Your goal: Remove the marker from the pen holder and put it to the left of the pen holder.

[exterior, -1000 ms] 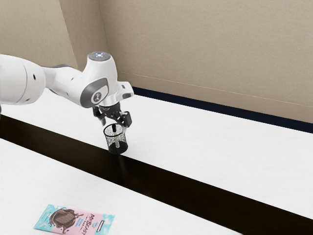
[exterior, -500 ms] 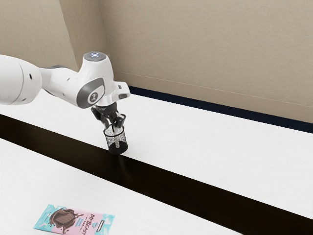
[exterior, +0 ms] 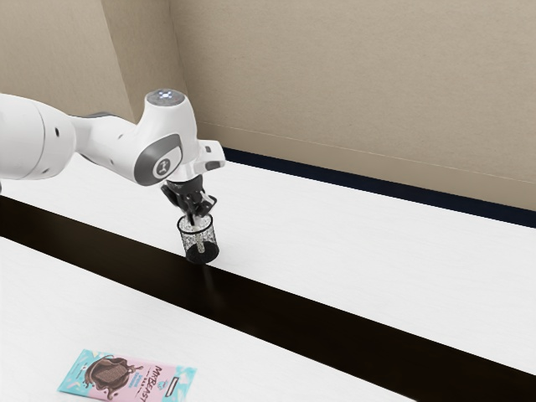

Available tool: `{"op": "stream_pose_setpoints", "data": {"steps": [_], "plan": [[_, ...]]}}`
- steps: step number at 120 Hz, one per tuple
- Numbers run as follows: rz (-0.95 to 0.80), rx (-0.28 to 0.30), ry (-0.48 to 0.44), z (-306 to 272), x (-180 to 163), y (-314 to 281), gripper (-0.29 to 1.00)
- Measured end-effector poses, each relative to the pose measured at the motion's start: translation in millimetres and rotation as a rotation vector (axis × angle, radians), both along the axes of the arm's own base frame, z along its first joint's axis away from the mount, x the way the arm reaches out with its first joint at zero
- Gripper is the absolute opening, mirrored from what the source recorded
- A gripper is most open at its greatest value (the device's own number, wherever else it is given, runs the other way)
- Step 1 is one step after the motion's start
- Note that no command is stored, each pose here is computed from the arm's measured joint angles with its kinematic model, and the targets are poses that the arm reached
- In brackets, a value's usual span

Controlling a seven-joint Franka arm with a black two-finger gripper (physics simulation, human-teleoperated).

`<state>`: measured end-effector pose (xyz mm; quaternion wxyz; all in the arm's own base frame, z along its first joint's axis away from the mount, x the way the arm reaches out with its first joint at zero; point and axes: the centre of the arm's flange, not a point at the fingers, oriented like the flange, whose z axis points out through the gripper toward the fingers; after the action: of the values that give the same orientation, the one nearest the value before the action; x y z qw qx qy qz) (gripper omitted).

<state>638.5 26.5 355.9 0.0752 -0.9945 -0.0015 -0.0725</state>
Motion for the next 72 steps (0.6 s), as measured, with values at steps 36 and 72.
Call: {"op": "stream_pose_setpoints", "data": {"steps": [36, 72], "plan": [[0.005, 0.013, -0.022, 13, -2, 1, -0.06], [0.027, 0.014, -0.169, 122, -35, 2, -0.08]]}}
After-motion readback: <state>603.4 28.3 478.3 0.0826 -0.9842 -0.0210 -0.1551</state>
